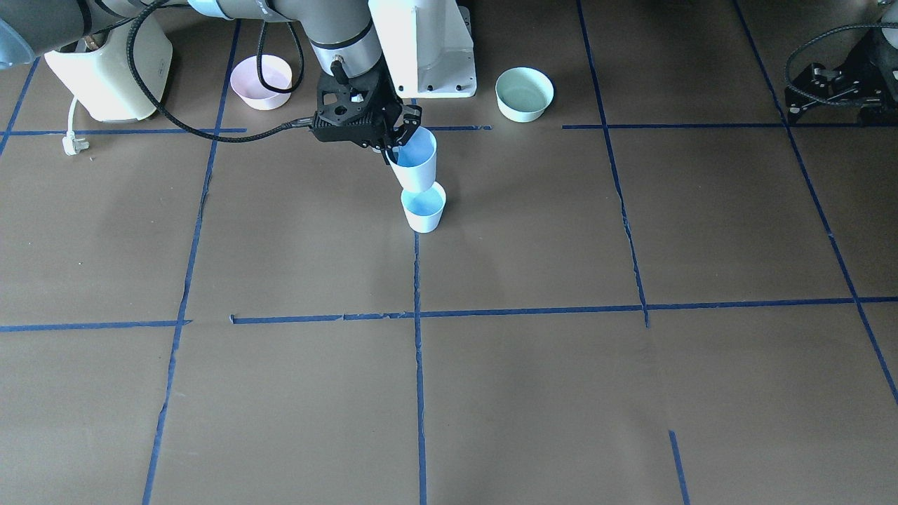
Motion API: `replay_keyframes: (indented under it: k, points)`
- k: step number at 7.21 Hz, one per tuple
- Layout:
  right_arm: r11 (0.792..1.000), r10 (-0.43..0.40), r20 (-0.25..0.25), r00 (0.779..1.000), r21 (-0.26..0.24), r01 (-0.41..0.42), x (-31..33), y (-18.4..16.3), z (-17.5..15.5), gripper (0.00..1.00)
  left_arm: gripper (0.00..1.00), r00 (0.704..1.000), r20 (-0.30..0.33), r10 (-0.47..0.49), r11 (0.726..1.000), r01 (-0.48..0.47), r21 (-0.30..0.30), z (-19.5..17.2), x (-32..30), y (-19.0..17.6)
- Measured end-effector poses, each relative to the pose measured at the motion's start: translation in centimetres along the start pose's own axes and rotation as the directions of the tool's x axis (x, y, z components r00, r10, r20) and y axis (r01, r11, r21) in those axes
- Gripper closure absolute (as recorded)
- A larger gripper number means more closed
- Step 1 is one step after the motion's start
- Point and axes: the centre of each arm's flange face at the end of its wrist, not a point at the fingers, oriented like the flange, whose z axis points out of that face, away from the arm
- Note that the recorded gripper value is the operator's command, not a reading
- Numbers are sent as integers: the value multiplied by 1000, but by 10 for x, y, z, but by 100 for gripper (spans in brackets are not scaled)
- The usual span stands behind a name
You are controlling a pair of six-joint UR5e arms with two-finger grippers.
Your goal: Stack blue cups with both arms
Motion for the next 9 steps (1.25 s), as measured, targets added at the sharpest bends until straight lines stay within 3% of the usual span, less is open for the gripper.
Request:
replay_keyframes:
  k: [3,4,5,6,9]
  points:
    - [1000,5,-17,1000,-11,-5,-1,1,25,97,0,999,8,-39,999,39,-25,11,-44,-7]
    - [1000,6,-19,1000,-11,-6,-2,0,27,85,0,999,9,-44,999,45,-27,12,-56,-8]
    - [1000,6,-18,1000,-11,-6,-3,1,27,8,0,999,10,-47,998,47,-30,14,-62,-8]
    - [1000,3,-18,1000,-10,-4,-3,1,27,1,0,999,11,-44,998,44,-36,17,-69,-9]
    - [1000,-3,-17,1000,-8,3,-2,0,26,0,0,1000,11,-19,999,19,-31,28,-96,-17]
